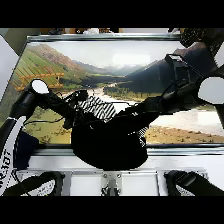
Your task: Fold the clothes and pants, and hang the long-sleeved shirts on hangers.
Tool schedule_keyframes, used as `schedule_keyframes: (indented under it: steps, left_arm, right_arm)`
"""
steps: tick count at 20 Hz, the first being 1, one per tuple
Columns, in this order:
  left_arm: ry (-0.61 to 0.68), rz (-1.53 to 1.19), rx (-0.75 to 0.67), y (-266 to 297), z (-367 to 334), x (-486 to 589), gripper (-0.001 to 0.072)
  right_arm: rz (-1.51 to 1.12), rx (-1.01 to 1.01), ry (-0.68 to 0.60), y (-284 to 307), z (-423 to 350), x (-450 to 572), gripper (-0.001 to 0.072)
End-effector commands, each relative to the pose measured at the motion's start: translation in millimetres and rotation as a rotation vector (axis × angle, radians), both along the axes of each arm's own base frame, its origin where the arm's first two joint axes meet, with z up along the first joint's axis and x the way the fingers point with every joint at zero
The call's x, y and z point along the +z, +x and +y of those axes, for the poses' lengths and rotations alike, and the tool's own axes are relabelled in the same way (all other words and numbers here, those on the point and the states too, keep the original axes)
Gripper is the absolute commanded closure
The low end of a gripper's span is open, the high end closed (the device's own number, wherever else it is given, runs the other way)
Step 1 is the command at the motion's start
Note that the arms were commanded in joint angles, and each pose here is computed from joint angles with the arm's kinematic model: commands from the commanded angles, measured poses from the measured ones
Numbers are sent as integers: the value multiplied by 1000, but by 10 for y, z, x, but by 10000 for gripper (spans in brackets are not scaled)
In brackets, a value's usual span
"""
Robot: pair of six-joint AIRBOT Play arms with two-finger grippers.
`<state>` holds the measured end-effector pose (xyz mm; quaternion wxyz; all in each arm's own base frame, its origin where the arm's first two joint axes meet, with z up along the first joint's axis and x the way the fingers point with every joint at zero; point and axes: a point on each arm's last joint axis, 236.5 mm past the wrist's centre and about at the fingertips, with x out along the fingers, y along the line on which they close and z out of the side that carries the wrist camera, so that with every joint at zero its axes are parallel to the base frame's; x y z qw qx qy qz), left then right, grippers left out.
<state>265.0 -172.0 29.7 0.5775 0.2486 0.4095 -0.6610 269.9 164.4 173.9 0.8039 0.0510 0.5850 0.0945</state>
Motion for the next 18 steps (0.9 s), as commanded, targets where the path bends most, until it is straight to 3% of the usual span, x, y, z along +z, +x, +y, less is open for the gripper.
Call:
schedule_keyframes:
  steps: [1, 8, 18]
  left_arm:
    - [0, -2, -1, 3, -1, 1, 694]
    - [-1, -2, -2, 1, -3, 1, 693]
    - [-1, -1, -3, 0, -3, 0, 694]
  right_arm:
    - [-101, 57, 49, 147, 226, 105, 698]
    - [-164, 146, 101, 178, 654, 133, 698]
    - [-291, 302, 299, 243, 1605, 262, 698]
